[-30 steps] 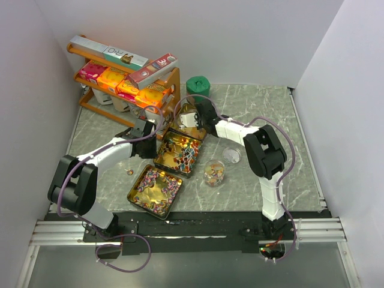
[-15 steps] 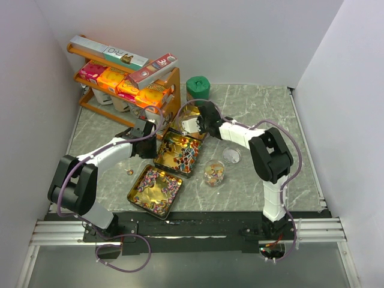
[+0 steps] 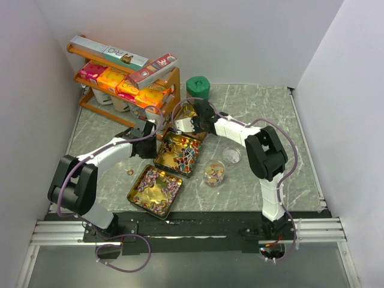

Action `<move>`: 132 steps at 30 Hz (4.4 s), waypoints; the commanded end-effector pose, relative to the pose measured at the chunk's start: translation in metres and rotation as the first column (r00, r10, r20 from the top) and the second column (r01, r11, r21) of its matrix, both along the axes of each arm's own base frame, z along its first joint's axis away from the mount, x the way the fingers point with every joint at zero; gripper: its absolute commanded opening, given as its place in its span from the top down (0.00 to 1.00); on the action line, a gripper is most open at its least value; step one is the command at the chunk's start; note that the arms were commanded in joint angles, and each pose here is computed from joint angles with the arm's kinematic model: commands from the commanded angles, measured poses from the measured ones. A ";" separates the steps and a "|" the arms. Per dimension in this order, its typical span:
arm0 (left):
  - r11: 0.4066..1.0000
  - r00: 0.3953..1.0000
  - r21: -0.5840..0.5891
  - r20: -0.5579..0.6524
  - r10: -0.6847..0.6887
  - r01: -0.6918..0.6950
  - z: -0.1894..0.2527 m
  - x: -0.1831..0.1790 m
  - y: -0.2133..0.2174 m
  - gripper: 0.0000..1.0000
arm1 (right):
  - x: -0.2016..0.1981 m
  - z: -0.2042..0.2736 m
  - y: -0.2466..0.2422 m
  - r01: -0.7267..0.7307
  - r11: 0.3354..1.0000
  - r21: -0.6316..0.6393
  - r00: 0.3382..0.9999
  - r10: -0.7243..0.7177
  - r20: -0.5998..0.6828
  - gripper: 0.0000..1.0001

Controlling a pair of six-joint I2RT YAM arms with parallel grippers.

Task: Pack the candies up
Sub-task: Scoop the fake candies from the storage box, then place the fake candies in the packing bottle.

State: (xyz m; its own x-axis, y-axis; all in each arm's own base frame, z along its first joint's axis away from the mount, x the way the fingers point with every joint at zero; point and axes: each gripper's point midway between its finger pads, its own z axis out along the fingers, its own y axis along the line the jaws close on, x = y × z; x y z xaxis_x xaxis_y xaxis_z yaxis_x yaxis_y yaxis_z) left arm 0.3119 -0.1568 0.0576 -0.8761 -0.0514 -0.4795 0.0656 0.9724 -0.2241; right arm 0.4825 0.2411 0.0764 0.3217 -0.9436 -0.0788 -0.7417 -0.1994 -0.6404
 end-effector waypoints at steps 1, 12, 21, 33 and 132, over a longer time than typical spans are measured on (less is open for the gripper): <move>0.999 0.999 -0.032 0.032 0.013 -0.012 0.011 0.009 -0.006 0.99 | -0.038 -0.042 0.017 -0.079 0.997 0.012 0.975 0.080 -0.208 1.00; 0.999 1.000 -0.040 0.020 -0.001 0.001 0.009 0.014 -0.011 0.99 | -0.074 -0.023 0.061 -0.010 0.976 0.215 0.889 0.107 -0.445 1.00; 0.999 1.000 -0.044 0.018 -0.005 0.006 0.010 0.015 -0.012 0.99 | -0.082 -0.018 0.084 0.148 0.943 0.296 0.825 0.047 -0.563 1.00; 0.999 1.000 -0.051 0.021 -0.009 0.010 0.012 0.017 -0.015 0.99 | -0.108 -0.008 0.104 0.381 0.858 0.345 0.654 0.014 -0.756 1.00; 0.997 0.972 -0.037 0.223 0.078 -0.072 0.061 0.029 0.005 0.04 | -0.334 0.113 -0.110 0.972 0.198 0.124 0.215 -0.545 -0.811 1.00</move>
